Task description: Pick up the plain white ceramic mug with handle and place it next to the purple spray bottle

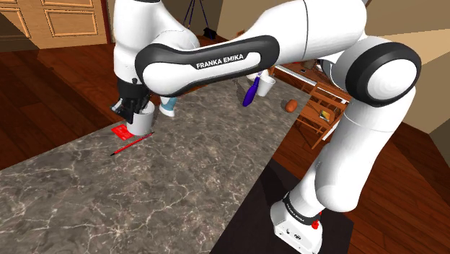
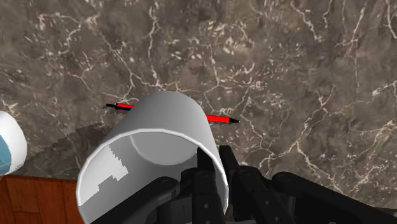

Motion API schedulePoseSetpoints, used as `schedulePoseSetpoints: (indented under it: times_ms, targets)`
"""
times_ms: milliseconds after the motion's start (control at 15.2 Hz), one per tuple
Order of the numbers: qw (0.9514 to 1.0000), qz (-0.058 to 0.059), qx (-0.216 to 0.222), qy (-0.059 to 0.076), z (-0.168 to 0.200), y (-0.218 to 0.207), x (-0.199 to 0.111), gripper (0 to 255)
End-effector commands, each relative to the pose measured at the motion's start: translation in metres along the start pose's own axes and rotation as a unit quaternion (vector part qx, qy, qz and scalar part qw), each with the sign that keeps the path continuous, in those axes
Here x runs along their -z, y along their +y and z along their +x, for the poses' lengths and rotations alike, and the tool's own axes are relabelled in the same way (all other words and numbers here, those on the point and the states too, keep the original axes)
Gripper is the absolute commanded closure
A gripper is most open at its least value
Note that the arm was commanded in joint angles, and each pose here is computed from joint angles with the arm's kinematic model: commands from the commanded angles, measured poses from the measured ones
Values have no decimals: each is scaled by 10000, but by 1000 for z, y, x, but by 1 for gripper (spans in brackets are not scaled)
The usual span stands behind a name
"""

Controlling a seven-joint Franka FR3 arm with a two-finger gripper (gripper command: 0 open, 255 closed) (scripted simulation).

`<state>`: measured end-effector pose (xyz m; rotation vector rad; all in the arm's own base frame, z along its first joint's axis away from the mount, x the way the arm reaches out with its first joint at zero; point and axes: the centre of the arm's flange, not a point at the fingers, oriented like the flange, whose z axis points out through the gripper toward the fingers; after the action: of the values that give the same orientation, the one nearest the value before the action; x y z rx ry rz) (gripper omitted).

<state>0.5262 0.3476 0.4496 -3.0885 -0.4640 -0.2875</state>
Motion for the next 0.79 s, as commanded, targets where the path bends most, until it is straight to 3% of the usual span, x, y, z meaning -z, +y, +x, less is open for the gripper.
schedulePoseSetpoints:
  times_ms: [0,726]
  targets:
    - [10000,0,1,-2,1,1,12,255]
    - [10000,0,1,-2,11,2,69,255]
